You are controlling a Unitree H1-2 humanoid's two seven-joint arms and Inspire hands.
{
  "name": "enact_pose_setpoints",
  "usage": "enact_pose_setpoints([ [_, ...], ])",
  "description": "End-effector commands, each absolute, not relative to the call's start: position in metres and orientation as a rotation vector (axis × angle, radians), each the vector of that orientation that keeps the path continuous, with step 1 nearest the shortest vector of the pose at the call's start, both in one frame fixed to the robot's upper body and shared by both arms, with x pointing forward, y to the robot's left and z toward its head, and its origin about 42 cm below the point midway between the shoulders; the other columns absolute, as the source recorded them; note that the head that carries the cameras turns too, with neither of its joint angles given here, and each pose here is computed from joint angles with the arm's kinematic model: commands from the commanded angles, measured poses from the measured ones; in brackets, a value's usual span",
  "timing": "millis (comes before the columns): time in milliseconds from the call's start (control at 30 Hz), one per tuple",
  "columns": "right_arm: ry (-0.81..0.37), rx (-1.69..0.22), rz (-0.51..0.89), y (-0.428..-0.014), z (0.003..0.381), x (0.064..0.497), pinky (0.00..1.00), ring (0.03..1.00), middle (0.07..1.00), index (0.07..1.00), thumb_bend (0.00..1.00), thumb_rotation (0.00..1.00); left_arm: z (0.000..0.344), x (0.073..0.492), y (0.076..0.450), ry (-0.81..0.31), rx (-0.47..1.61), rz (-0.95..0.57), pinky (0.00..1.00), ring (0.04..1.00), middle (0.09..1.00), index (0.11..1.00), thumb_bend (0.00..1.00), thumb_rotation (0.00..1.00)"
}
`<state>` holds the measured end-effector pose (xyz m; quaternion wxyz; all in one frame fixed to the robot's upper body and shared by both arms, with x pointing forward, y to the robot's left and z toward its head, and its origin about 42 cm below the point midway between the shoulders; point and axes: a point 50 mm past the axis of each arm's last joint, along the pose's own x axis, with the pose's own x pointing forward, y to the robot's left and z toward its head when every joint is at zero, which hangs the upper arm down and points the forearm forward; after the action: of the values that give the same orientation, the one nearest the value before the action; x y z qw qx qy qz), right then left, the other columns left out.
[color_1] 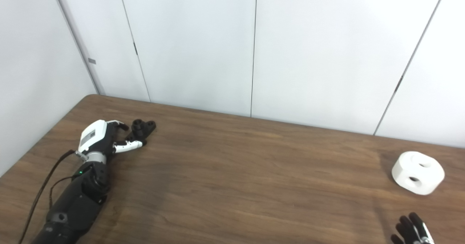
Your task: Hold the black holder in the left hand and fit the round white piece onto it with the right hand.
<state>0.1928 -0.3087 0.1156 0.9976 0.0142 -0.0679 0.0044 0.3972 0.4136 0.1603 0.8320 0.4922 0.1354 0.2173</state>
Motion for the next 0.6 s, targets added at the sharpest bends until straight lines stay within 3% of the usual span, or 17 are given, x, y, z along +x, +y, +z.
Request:
enact_pose_setpoints([
  [0, -0.1, 0.073, 0.008, -0.2985, 0.1044, 0.1848, 0.92, 0.952, 0.948, 0.947, 0.69, 0.89, 0.1889, 0.4078, 0.4227, 0.224, 1.062, 0.504, 0.93, 0.943, 0.881, 0.694, 0.83, 0.37],
  [267, -0.099, 0.072, 0.01, -0.2982, 0.1059, 0.1839, 0.9, 0.95, 0.951, 0.95, 0.69, 0.89, 0.1884, 0.4082, 0.4234, 0.234, 1.039, 0.506, 0.93, 0.944, 0.882, 0.673, 0.83, 0.33],
  [567, -0.093, 0.065, 0.011, -0.2966, 0.1082, 0.183, 0.9, 0.953, 0.956, 0.962, 0.7, 0.9, 0.1861, 0.4062, 0.4212, 0.232, 0.992, 0.502, 0.84, 0.943, 0.881, 0.619, 0.83, 0.26],
])
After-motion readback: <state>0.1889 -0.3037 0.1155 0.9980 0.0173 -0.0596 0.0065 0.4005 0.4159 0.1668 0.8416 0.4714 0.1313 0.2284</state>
